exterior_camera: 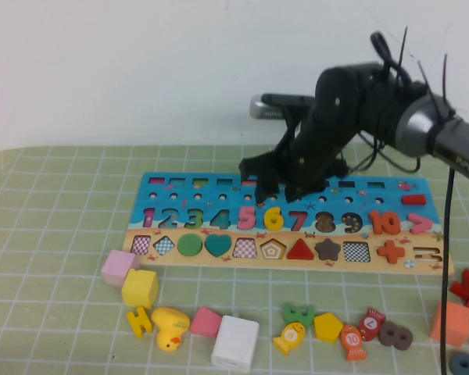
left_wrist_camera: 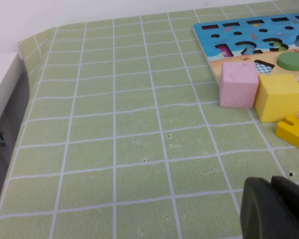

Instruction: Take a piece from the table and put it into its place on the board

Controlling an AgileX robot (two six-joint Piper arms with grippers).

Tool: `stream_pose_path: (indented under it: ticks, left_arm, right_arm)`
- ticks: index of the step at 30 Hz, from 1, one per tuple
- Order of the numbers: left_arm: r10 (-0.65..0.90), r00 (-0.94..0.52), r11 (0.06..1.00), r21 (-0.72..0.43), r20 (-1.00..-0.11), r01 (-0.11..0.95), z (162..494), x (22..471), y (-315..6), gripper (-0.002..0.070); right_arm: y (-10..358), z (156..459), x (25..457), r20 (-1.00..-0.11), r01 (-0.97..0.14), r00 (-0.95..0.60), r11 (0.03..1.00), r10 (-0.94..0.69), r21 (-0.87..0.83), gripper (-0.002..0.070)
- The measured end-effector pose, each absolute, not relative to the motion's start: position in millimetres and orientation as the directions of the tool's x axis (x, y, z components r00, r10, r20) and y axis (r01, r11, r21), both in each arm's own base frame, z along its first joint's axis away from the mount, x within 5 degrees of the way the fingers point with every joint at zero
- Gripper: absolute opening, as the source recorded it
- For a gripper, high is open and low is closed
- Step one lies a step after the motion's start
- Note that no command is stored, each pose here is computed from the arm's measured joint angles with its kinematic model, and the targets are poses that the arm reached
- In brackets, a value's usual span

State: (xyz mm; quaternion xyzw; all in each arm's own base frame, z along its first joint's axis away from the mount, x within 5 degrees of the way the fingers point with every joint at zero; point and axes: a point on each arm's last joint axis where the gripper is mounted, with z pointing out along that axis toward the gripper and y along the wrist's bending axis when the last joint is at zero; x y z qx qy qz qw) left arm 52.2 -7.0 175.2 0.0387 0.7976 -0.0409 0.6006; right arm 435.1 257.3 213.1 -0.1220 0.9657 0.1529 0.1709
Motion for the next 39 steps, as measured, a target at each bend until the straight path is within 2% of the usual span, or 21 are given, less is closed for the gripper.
stream_pose_path:
  ticks: [3, 9, 12, 18, 21, 23, 26, 29, 31, 36, 39]
  left_arm:
    - [0.013, -0.276, 0.994, -0.019, -0.961, 0.111, 175, 52, -7, -0.0002]
    - [0.013, -0.276, 0.994, -0.019, -0.961, 0.111, 175, 52, -7, -0.0002]
    - [0.013, -0.276, 0.994, -0.019, -0.961, 0.111, 175, 52, -7, -0.0002]
    - [0.013, -0.276, 0.994, -0.019, -0.961, 0.111, 175, 52, -7, -0.0002]
    - [0.013, -0.276, 0.994, -0.019, -0.961, 0.111, 175, 52, -7, -0.0002]
    - [0.013, -0.276, 0.994, -0.019, -0.961, 0.111, 175, 52, -7, -0.0002]
    - [0.013, -0.276, 0.994, -0.019, -0.961, 0.111, 175, 52, -7, -0.0002]
    - [0.013, -0.276, 0.994, -0.019, -0.961, 0.111, 175, 52, -7, -0.0002]
    - [0.013, -0.276, 0.994, -0.019, -0.961, 0.111, 175, 52, -7, -0.0002]
    - [0.013, -0.276, 0.994, -0.019, -0.961, 0.111, 175, 52, -7, -0.0002]
    - [0.011, -0.276, 0.994, -0.021, -0.961, 0.11, 175, 52, -7, -0.0002]
  right_arm:
    - [255, 226, 436, -0.371, -0.304, -0.905, 0.927, -0.208, 0.22, 0.0355]
    - [246, 225, 431, -0.291, -0.363, -0.902, 0.924, -0.318, 0.116, 0.0074]
    - [244, 224, 429, -0.275, -0.413, -0.884, 0.907, -0.377, 0.085, 0.0022]
    - [241, 227, 426, -0.248, -0.465, -0.863, 0.884, -0.44, 0.053, 0.0]
    - [234, 244, 422, -0.257, -0.487, -0.842, 0.873, -0.473, -0.013, -0.0001]
    - [227, 267, 419, -0.298, -0.484, -0.825, 0.872, -0.481, -0.066, -0.0001]
    - [213, 321, 403, -0.399, -0.474, -0.782, 0.873, -0.478, -0.117, -0.0001]
    - [194, 383, 373, -0.515, -0.454, -0.727, 0.88, -0.455, -0.137, -0.0001]
    - [180, 413, 349, -0.567, -0.442, -0.7, 0.887, -0.435, -0.135, -0.0001]
    - [144, 454, 284, -0.629, -0.415, -0.674, 0.903, -0.387, -0.11, -0.0001]
    - [125, 459, 248, -0.639, -0.396, -0.682, 0.914, -0.357, -0.089, -0.0001]
